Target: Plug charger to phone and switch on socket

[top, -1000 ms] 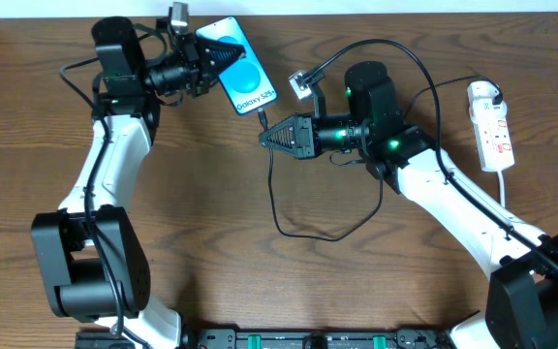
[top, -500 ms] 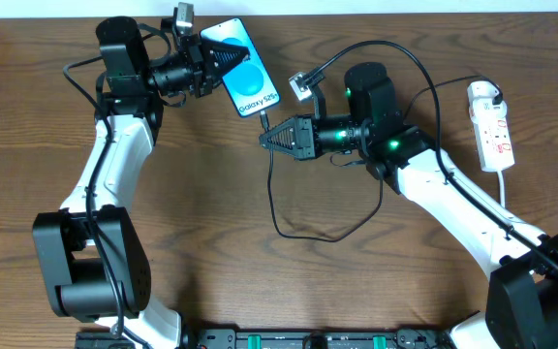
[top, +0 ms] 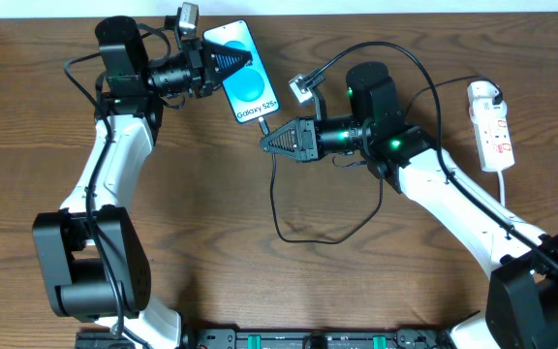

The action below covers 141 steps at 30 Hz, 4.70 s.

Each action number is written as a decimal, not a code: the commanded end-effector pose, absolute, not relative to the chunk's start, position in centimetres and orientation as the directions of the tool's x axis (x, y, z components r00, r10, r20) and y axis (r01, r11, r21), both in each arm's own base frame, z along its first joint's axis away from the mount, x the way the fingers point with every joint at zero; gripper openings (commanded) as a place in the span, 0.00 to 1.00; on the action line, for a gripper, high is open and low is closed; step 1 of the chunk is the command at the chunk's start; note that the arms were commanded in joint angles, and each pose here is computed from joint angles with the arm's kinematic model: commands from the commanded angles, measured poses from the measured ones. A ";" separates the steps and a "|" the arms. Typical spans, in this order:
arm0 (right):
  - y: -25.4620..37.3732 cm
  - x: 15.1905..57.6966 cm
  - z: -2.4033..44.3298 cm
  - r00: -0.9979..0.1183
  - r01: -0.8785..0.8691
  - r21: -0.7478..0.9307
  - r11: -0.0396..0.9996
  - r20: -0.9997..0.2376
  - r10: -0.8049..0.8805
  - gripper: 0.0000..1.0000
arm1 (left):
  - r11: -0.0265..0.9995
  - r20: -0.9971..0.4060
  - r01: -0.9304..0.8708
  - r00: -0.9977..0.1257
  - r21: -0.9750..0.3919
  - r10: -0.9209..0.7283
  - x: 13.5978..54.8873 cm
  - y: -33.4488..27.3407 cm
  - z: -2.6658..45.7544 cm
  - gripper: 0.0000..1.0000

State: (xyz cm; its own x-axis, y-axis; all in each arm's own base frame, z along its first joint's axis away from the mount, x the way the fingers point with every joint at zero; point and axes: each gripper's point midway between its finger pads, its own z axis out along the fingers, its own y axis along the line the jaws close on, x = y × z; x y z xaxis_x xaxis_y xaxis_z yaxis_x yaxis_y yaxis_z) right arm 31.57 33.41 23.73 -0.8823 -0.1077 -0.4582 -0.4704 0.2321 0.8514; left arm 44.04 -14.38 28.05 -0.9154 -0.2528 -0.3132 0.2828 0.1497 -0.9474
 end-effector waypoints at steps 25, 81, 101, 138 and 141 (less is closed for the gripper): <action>33.0 34.7 25.8 -0.840 -0.515 0.811 0.277 -0.543 0.026 0.01 | 0.090 -0.330 0.319 -0.932 -0.943 -0.153 42.1 -15.4 29.0 0.07; 34.8 30.9 28.0 -0.809 -0.588 0.804 0.092 -0.580 -0.094 0.01 | 0.071 -0.281 0.274 -0.882 -0.959 -0.379 45.6 -11.5 33.2 0.07; 35.9 29.7 28.3 -0.789 -0.612 0.789 0.059 -0.603 -0.119 0.01 | 0.061 -0.285 0.281 -0.901 -0.958 -0.327 44.8 -12.9 33.1 0.07; 35.9 29.0 28.7 -0.796 -0.597 0.802 0.025 -0.589 -0.139 0.01 | 0.062 -0.296 0.292 -0.904 -0.955 -0.309 44.5 -13.0 33.1 0.07; 35.9 29.0 28.7 -0.796 -0.597 0.802 0.025 -0.588 -0.140 0.01 | 0.062 -0.296 0.291 -0.904 -0.955 -0.309 44.5 -13.0 33.1 0.07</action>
